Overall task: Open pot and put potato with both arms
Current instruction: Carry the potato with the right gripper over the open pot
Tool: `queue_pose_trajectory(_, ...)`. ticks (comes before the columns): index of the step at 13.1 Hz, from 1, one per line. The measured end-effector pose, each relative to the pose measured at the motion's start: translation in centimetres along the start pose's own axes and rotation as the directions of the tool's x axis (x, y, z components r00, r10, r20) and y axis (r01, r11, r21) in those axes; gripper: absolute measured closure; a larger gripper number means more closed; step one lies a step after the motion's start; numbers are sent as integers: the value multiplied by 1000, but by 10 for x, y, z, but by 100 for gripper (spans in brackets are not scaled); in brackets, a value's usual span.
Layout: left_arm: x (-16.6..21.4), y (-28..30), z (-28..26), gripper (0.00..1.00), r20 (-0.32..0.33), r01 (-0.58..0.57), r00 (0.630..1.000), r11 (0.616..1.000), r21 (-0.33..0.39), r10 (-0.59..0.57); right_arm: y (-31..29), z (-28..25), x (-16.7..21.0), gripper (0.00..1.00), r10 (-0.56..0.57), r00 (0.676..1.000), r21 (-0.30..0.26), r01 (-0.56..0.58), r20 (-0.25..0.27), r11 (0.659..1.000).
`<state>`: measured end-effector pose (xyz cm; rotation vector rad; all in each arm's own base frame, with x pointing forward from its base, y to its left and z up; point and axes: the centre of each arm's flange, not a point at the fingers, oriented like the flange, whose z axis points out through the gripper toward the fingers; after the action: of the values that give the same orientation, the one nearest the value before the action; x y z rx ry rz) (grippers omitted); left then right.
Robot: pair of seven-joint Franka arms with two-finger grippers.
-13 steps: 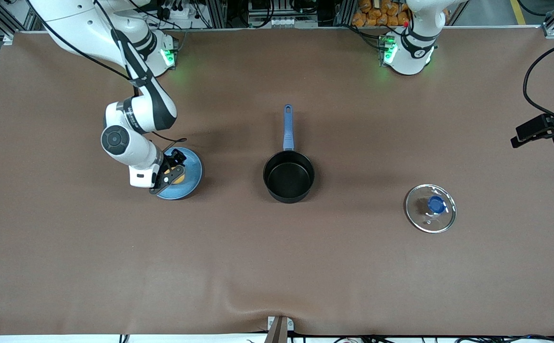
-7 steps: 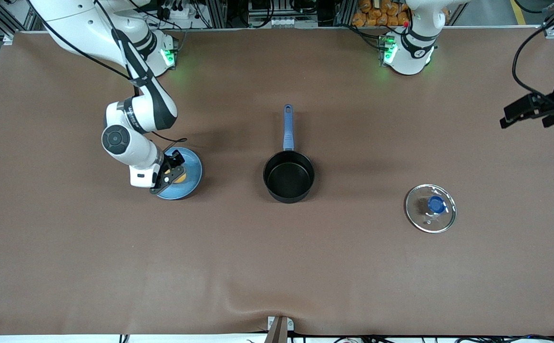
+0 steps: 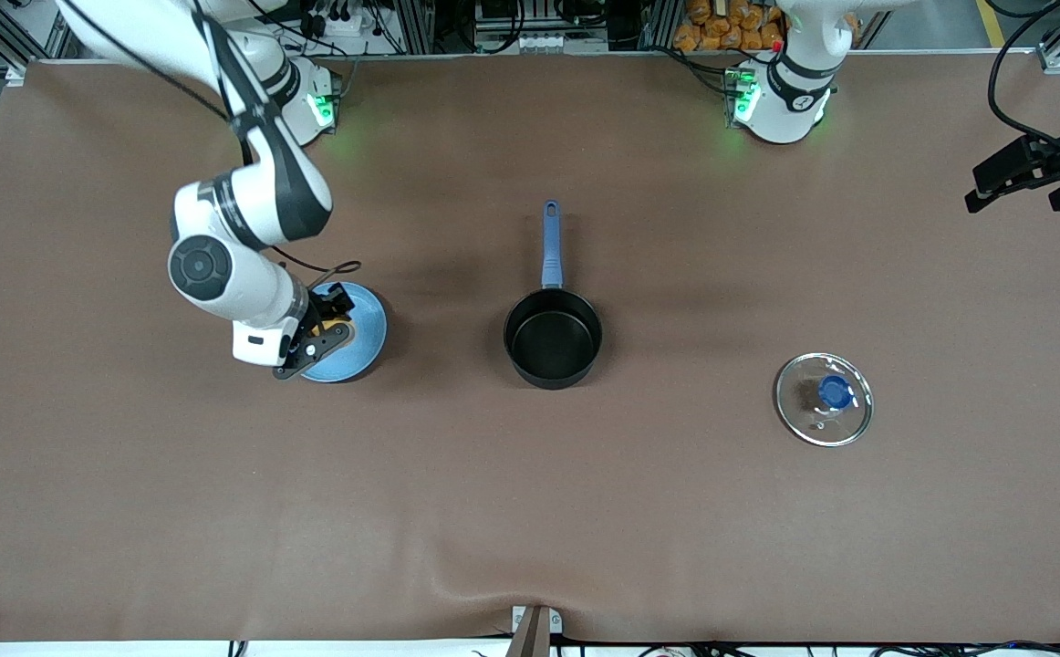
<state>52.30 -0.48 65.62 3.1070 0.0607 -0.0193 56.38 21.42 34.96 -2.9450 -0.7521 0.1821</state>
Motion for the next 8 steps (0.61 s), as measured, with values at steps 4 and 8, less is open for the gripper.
queue_pose_trajectory(4,0,-4,0,0,0,8,1000,1000,-1,-8,-122,-56,42,36,372,927,148,-362,-46,920)
queue_pose_trajectory(8,0,-11,1,0,4,21,1000,1000,-1,-21,-207,-15,85,36,675,738,174,-668,26,724)
